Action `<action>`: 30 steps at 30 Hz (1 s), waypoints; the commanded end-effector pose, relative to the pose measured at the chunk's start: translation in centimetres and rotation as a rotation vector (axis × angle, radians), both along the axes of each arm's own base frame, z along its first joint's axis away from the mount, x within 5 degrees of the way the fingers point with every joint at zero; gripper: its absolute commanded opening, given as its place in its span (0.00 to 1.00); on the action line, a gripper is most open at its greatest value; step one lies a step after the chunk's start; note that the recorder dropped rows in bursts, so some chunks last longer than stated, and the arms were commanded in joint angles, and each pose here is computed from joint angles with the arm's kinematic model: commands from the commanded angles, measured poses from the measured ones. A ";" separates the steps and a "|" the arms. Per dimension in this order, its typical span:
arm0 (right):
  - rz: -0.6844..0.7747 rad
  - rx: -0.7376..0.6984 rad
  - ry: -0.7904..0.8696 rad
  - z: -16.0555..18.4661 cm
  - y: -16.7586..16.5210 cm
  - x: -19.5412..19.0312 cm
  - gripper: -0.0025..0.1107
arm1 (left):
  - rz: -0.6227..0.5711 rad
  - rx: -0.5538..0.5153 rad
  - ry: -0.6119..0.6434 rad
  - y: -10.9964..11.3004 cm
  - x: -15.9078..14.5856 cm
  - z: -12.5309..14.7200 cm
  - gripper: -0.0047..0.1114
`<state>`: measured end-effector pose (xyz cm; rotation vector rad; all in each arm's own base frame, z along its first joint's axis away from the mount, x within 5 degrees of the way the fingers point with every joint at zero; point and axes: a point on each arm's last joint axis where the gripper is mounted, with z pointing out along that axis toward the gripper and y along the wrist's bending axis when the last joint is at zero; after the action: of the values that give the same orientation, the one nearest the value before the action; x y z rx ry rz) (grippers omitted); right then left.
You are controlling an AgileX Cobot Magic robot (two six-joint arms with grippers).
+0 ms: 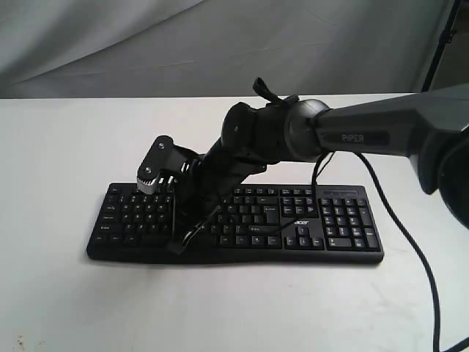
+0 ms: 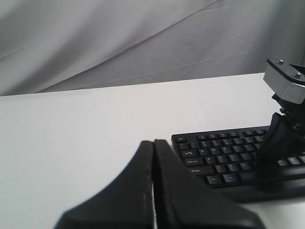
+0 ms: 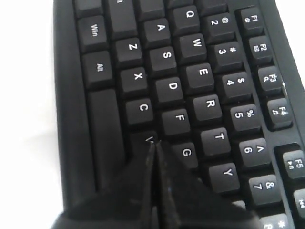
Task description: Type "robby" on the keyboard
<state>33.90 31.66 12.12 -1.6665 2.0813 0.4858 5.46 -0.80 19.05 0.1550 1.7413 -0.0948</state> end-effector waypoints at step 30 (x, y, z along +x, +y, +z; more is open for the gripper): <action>0.010 -0.005 0.001 -0.1 0.1 -0.1 0.02 | -0.006 0.001 -0.005 0.0 0.0 -0.1 0.04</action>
<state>33.94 31.67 12.27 -1.6616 2.0765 0.4822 5.46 -0.80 19.05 0.1550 1.7413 -0.0948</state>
